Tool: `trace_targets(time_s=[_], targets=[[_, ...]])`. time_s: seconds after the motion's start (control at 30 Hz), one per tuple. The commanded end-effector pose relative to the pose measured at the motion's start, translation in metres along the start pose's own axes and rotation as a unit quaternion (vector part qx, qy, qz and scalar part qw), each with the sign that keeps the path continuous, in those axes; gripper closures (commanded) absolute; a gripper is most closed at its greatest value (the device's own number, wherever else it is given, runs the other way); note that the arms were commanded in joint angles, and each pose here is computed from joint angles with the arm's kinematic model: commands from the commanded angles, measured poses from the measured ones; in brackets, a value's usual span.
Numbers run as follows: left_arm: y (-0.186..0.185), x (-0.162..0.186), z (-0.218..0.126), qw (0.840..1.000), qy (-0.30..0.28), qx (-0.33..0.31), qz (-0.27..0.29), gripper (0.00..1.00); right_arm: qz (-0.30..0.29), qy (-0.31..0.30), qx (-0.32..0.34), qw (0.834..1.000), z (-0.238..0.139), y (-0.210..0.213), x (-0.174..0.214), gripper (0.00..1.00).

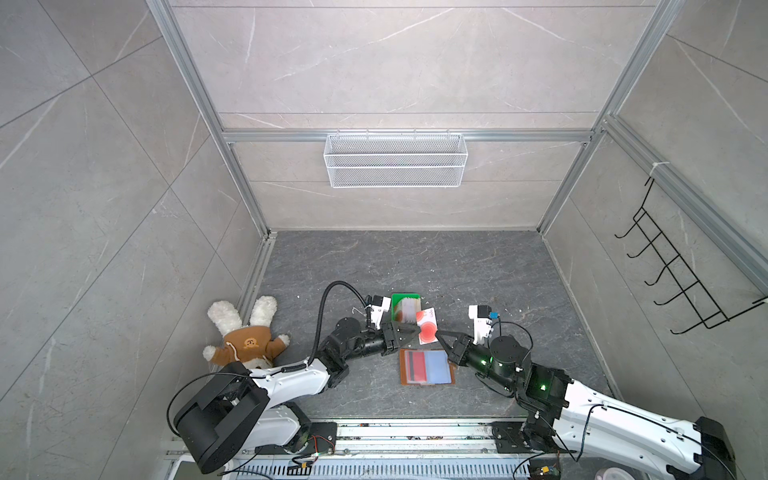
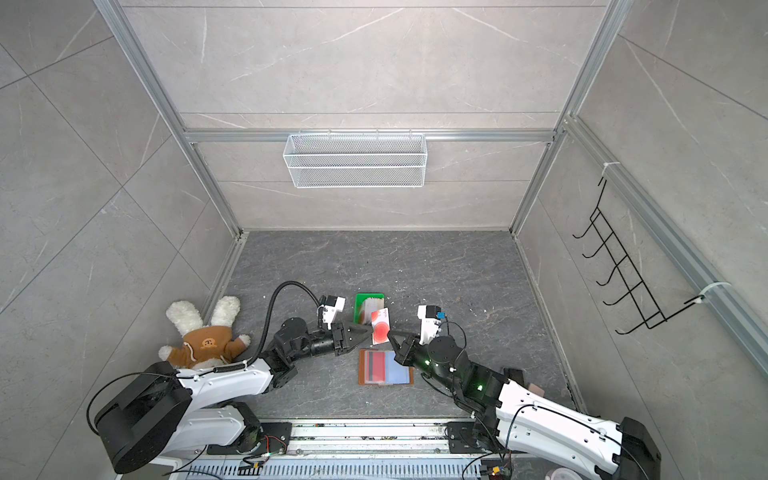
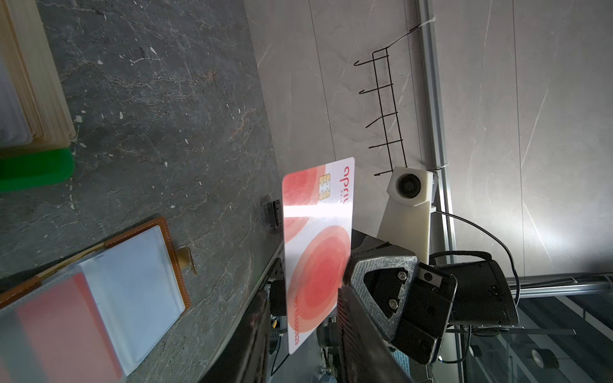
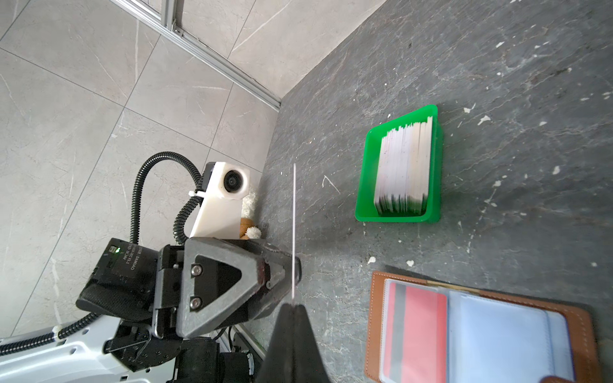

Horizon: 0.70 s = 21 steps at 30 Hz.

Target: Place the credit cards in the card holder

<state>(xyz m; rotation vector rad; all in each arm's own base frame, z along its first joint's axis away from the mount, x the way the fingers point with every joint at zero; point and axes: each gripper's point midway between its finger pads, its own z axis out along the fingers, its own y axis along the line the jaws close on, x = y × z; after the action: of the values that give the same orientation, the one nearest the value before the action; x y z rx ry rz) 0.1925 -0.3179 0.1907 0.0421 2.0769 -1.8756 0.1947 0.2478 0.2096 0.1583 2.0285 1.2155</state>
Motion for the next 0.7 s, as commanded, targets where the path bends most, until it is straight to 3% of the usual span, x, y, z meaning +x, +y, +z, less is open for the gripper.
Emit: trace_targets(time_s=[0.0, 0.47, 0.67], targets=[[-0.026, -0.003, 0.003, 0.999, 0.005, 0.045, 0.02, 0.63, -0.006, -0.019, -0.024, 1.0, -0.003, 0.019, -0.012, 1.0], [-0.033, 0.001, 0.005, 0.997, 0.018, 0.068, 0.018, 0.71, 0.007, -0.01, -0.025, 1.0, -0.003, 0.015, -0.007, 1.0], [-0.032, 0.004, 0.004, 0.997, 0.026, 0.068, 0.021, 0.81, 0.011, 0.001, 0.031, 0.999, -0.002, -0.005, -0.002, 1.0]])
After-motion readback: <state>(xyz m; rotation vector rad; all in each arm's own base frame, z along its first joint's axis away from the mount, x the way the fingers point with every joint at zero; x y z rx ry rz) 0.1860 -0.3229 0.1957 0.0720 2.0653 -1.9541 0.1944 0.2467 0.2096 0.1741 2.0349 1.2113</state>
